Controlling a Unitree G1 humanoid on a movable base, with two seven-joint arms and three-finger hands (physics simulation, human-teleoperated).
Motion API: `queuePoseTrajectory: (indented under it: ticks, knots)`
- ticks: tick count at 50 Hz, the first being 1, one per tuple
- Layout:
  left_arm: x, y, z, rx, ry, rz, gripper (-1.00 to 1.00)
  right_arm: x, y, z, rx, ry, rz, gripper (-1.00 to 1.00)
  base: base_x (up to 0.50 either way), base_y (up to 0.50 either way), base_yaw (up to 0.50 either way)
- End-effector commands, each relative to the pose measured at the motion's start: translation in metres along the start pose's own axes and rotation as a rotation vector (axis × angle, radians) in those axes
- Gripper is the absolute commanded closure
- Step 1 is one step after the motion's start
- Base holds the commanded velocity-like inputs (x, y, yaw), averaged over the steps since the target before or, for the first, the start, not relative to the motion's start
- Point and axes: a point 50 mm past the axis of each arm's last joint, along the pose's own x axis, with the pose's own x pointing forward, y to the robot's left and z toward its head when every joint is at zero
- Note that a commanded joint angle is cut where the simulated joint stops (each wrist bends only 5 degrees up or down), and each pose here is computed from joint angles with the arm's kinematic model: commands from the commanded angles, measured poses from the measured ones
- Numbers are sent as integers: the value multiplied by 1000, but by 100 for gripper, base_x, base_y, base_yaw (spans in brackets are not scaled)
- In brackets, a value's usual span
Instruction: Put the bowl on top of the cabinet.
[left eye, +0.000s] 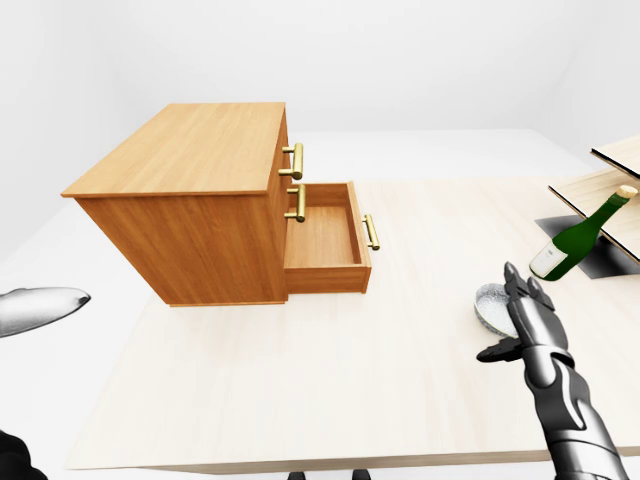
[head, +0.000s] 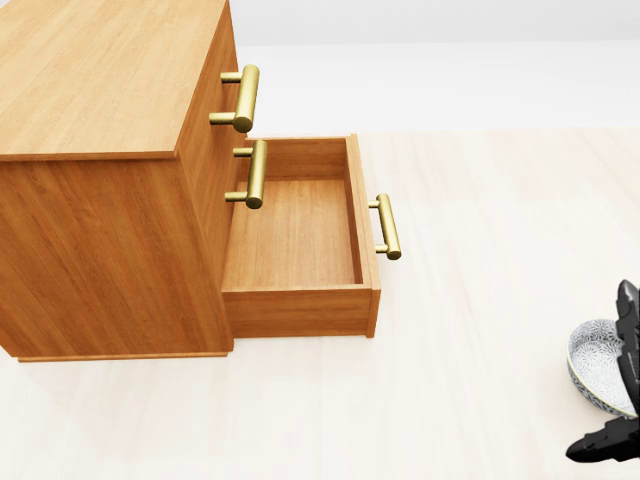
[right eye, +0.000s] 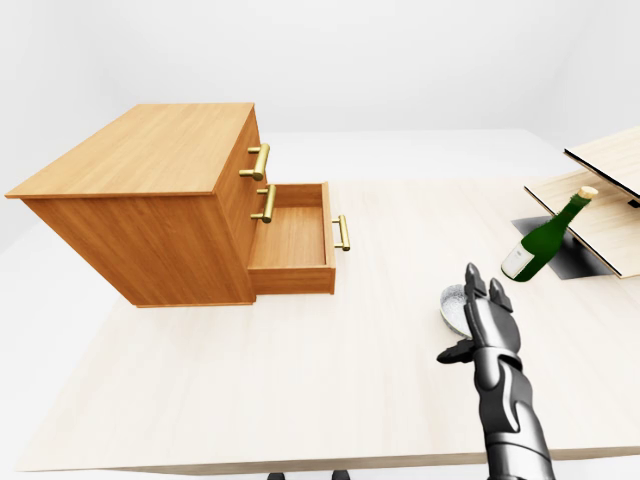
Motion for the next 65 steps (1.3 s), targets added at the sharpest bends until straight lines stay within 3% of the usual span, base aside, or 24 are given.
queuePoseTrajectory:
  ticks: [1, 36, 63, 64, 65]
  knots:
    - [0, 0, -1, 2, 1, -1, -100, 2, 4, 0, -10, 4, 4, -100, 0, 0, 0]
    - [-1, -1, -2, 8, 6, -5, -100, 12, 15, -20, -57, 89, 3, -100, 0, 0, 0]
    - [-1, -2, -3, 11, 10, -7, -100, 15, 11, -13, -62, 62, 4, -100, 0, 0, 0]
    - [-1, -2, -3, 11, 9, -7, -100, 15, 12, -13, -61, 63, 7, -73, 0, 0, 0]
    - [-1, -2, -2, 10, 7, -8, -100, 15, 12, -13, -58, 63, 9, -9, 0, 0, 0]
